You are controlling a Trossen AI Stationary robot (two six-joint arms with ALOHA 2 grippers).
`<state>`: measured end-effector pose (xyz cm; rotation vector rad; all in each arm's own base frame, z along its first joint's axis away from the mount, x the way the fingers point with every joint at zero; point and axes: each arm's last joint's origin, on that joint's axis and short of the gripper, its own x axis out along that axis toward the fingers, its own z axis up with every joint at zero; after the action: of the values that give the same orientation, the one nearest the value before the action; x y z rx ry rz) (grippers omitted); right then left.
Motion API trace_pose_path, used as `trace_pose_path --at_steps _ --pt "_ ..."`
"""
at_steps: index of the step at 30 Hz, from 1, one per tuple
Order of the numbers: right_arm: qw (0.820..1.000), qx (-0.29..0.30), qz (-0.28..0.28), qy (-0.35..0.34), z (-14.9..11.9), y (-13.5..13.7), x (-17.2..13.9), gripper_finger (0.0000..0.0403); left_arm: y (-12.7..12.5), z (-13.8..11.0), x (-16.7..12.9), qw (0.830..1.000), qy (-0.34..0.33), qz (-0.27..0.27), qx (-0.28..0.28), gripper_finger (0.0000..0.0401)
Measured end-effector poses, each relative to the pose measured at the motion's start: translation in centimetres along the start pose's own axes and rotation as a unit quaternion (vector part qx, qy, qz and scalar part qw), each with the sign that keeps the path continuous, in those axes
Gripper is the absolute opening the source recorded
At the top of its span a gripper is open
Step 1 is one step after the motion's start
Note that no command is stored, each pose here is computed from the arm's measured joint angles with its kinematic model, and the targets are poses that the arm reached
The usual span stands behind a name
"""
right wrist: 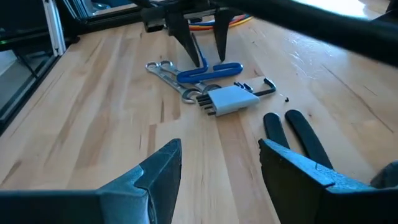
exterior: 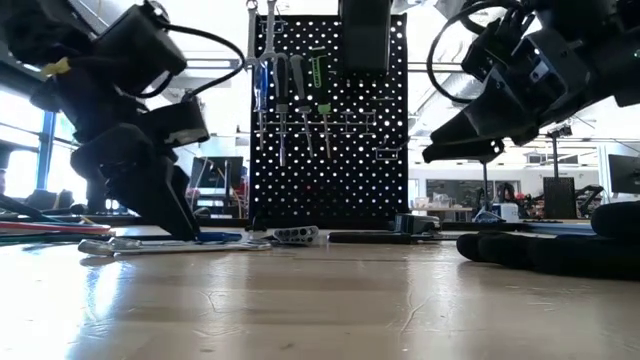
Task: Hang tools onto peg board
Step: Put the blue pick tool into the black bin on the peg board
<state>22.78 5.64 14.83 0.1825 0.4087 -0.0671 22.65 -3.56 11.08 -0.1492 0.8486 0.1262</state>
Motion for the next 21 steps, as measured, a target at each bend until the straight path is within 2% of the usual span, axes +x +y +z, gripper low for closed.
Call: trace_pose_path --at_steps 4,13,21 --pt "1.000 -0.002 0.003 -0.012 -0.15 0.07 0.56 0.0207 0.29 -0.81 0.15 1.000 0.001 0.011 -0.004 0.0188" --pt "0.999 0.001 0.009 -0.033 -0.10 0.22 1.01 0.0207 0.36 -0.90 0.27 0.999 -0.002 0.022 0.031 0.0120" --pt "0.999 0.002 0.001 -0.036 -0.08 0.17 1.01 0.0207 0.39 -0.89 0.29 0.998 -0.005 0.033 0.054 0.0099"
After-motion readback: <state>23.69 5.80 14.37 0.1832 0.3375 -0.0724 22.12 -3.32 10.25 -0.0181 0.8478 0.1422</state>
